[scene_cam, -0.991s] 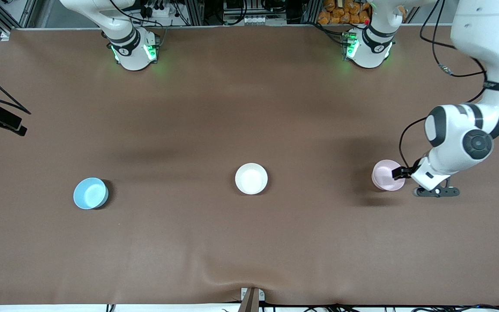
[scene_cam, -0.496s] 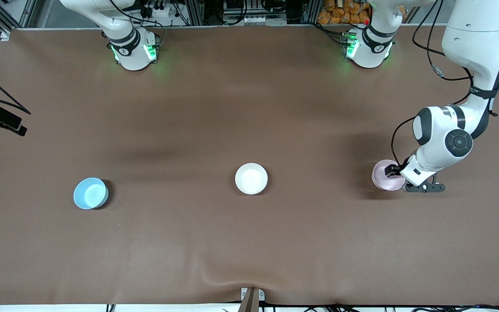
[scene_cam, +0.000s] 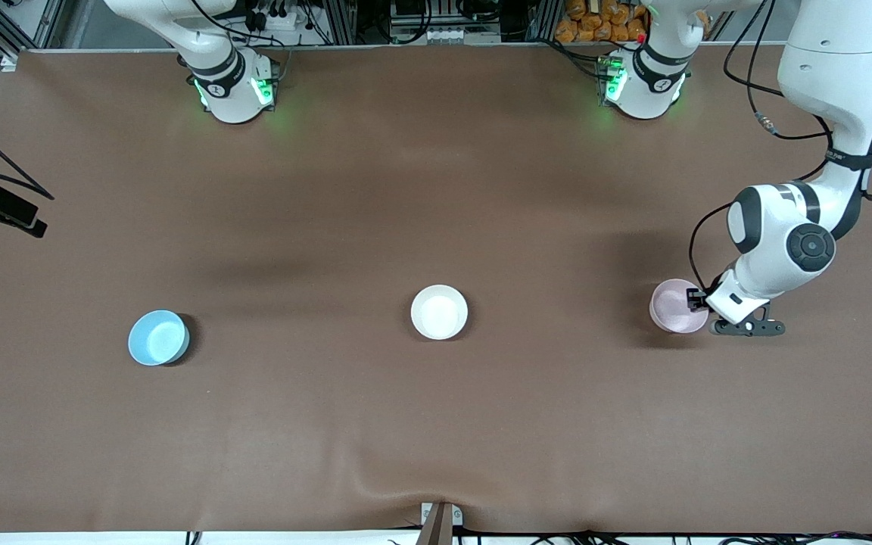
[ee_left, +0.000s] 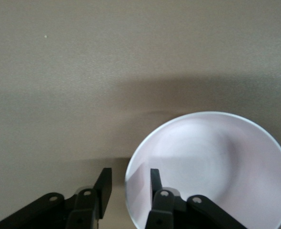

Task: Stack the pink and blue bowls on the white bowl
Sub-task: 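Lower the left gripper and grasp the pink bowl rim, then lift the pink bowl with the left gripper toward the white bowl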

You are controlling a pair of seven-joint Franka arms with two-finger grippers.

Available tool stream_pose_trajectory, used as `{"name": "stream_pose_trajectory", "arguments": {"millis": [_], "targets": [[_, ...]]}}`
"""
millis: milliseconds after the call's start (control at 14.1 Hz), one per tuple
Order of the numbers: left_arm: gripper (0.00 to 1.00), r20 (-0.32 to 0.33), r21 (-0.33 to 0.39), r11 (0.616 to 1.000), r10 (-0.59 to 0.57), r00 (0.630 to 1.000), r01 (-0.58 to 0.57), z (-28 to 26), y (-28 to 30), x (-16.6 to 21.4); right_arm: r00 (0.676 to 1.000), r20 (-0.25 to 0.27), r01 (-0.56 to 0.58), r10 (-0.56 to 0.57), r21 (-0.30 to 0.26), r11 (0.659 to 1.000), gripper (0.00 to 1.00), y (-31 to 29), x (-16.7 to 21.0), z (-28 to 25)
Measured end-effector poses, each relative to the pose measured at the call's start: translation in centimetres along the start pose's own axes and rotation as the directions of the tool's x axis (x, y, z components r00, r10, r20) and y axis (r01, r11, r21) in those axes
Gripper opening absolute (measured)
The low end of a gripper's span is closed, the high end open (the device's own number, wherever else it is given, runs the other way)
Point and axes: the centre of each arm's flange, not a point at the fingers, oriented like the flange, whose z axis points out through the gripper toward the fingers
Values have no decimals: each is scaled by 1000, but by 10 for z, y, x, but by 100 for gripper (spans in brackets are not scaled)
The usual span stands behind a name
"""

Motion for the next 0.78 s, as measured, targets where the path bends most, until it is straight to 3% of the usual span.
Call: {"name": "stream_pose_trajectory", "arguments": {"millis": [212, 354, 566, 779], "targets": [[23, -1, -2, 1000, 2, 1000, -2, 0, 1, 0, 1000, 0, 0, 0, 0, 1000, 100, 0, 0, 0], [4, -12, -17, 1000, 1, 1000, -1, -5, 10, 3, 1000, 0, 0, 0, 0, 1000, 100, 0, 0, 0], [4, -44, -62, 998, -11, 999, 8, -24, 32, 11, 1000, 0, 0, 0, 0, 1000, 100, 0, 0, 0], [3, -19, -90, 996, -29, 999, 27, -59, 64, 35, 1000, 0, -1, 1, 0, 1000, 100, 0, 0, 0]]}}
